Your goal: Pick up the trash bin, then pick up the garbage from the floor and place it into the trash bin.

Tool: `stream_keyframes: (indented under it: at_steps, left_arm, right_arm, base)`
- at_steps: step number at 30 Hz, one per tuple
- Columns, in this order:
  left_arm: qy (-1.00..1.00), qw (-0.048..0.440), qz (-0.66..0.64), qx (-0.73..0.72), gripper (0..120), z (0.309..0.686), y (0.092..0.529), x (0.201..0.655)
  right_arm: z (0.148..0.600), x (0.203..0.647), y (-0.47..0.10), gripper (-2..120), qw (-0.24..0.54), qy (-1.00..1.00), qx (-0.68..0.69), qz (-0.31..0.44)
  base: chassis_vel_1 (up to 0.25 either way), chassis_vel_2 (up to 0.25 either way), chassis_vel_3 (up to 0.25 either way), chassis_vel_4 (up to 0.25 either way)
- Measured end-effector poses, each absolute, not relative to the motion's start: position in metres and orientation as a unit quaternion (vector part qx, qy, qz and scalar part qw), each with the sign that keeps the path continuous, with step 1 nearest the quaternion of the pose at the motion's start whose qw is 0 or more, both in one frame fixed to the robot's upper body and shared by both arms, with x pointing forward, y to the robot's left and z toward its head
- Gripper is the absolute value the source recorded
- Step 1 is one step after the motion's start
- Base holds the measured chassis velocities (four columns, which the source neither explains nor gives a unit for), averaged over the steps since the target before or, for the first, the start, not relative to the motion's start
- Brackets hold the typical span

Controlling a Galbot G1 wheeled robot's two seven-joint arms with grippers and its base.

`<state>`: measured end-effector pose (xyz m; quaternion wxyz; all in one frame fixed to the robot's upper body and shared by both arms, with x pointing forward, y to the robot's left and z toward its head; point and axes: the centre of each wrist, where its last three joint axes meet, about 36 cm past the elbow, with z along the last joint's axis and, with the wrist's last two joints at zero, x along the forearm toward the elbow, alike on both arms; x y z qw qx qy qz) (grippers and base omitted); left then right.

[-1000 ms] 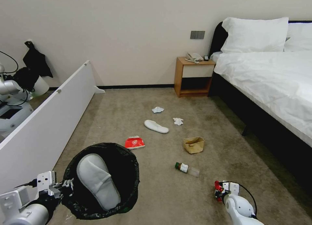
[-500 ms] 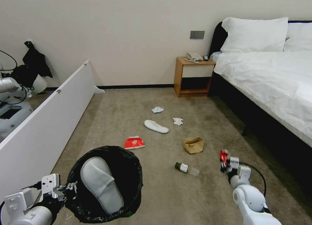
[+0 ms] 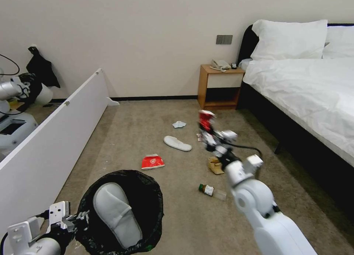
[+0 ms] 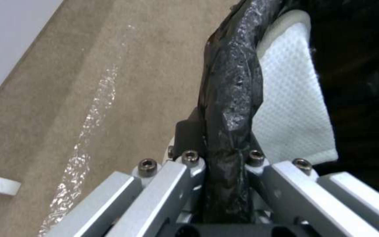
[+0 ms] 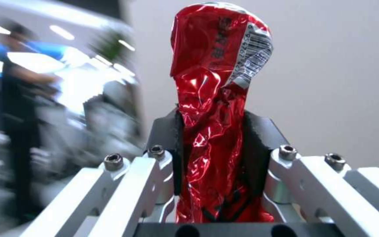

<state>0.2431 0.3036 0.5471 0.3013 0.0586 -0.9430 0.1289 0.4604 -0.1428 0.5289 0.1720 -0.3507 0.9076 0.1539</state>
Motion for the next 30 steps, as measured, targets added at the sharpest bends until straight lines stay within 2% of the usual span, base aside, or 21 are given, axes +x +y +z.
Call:
stream_keyframes:
  at_steps: [5, 13, 20, 30]
  left_arm:
    - [-0.942, 0.303, 0.13, 0.061, 3, 0.546, 0.304, 0.242]
    - [-0.942, 0.305, 0.128, 0.065, 3, 0.546, 0.306, 0.241]
    - [-0.943, 0.3, 0.128, 0.066, 3, 0.548, 0.307, 0.242]
    - [-0.945, 0.294, 0.126, 0.066, 3, 0.551, 0.308, 0.244]
  right_arm:
    - [0.562, 0.457, -0.09, 25, 0.204, 0.832, -0.479, 0.19]
    - [0.558, 0.44, -0.057, 25, 0.183, 0.776, -0.571, 0.195]
    - [0.543, 0.432, -0.06, 25, 0.159, 0.759, -0.605, 0.179]
    - [0.499, 0.418, -0.098, 25, 0.093, 0.78, -0.601, 0.148]
  base:
    - [0.0, 0.0, 0.0, 0.0]
    - [0.0, 0.0, 0.0, 0.0]
    - [0.0, 0.0, 0.0, 0.0]
    - [0.0, 0.0, 0.0, 0.0]
